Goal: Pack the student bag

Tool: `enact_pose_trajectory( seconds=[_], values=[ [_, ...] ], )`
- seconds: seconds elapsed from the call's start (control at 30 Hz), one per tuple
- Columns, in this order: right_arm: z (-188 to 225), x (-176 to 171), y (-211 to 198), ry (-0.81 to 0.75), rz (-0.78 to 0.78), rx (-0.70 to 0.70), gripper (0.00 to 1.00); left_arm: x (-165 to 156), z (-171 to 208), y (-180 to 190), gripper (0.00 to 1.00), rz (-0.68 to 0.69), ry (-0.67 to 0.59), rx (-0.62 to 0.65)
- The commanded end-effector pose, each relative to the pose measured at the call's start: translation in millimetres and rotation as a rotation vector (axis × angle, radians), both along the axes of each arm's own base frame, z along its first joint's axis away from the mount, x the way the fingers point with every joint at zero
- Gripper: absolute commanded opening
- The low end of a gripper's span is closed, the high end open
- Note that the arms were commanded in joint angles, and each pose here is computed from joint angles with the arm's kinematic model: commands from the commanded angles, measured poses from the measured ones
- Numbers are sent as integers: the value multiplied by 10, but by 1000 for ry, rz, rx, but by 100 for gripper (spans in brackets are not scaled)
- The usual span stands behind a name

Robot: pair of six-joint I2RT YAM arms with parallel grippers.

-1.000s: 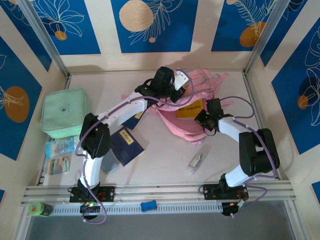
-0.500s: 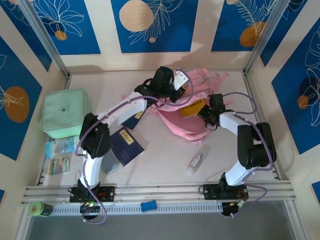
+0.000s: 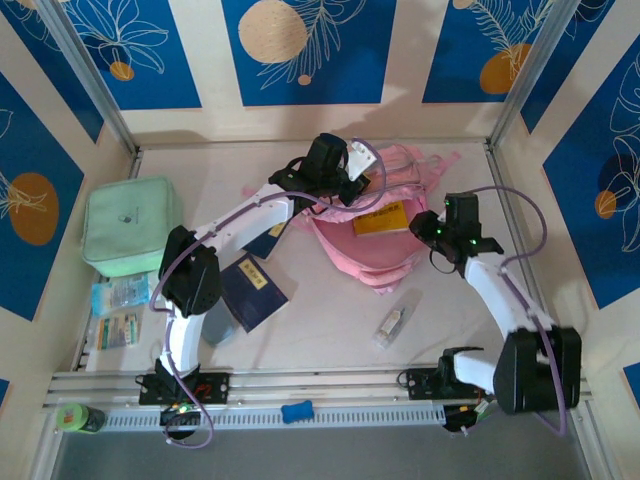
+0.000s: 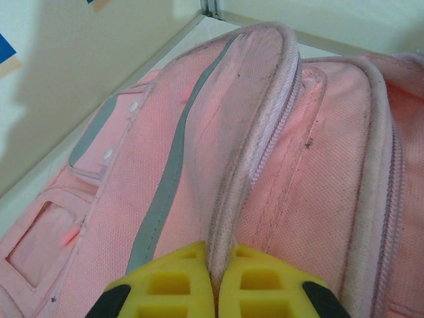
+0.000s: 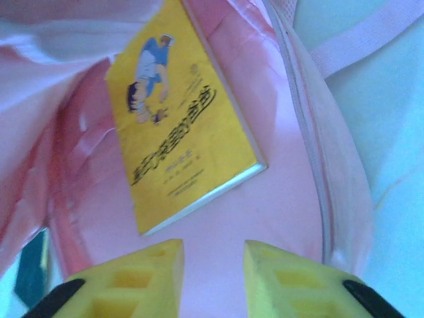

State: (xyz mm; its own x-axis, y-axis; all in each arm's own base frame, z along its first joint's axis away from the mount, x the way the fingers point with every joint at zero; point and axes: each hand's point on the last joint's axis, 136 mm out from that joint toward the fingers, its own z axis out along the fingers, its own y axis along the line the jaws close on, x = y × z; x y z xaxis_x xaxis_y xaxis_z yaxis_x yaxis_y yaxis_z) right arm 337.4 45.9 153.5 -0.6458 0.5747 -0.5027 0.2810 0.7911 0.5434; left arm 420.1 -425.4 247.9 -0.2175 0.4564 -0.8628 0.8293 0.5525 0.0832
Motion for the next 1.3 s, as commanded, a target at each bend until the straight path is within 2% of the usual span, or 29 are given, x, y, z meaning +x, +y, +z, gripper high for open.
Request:
enact_pose_trajectory(
  seconds=[0.0,0.17,0.2,0.3,0.37,0.47,0.6,0.67,0.87,1.13,1.27],
  values=[
    [5,-357,19,92,64,37,34,-56,276,-69,0,-24,-15,-95],
    [372,-514,248,76,208,115,38,-100,18,-89,1,-24,78,-78],
    [455,-541,303,69,239,130,39,-118,-29,-85,12,-20,104,-73],
    [650,-614,439,52,308,173,42,-228,-38,-52,22,-19,181,-82],
    [710,-661,496,67,333,190,42,-395,39,-19,33,-37,249,-115],
    [787,-711,602,59,376,213,44,-632,144,131,36,-9,330,-178],
    [687,-729,842,91,464,198,48,-872,41,543,42,159,426,-236],
    [583,-761,1024,132,523,197,48,-970,-151,854,48,311,482,-252],
    [306,-936,1661,162,694,179,50,-1306,-804,1832,57,696,588,-126],
    [-198,-1055,2363,274,848,110,50,-1716,-1409,2558,61,951,685,-4],
    [-373,-1081,2618,311,894,78,50,-1922,-1677,2740,63,1004,727,19]
  ],
)
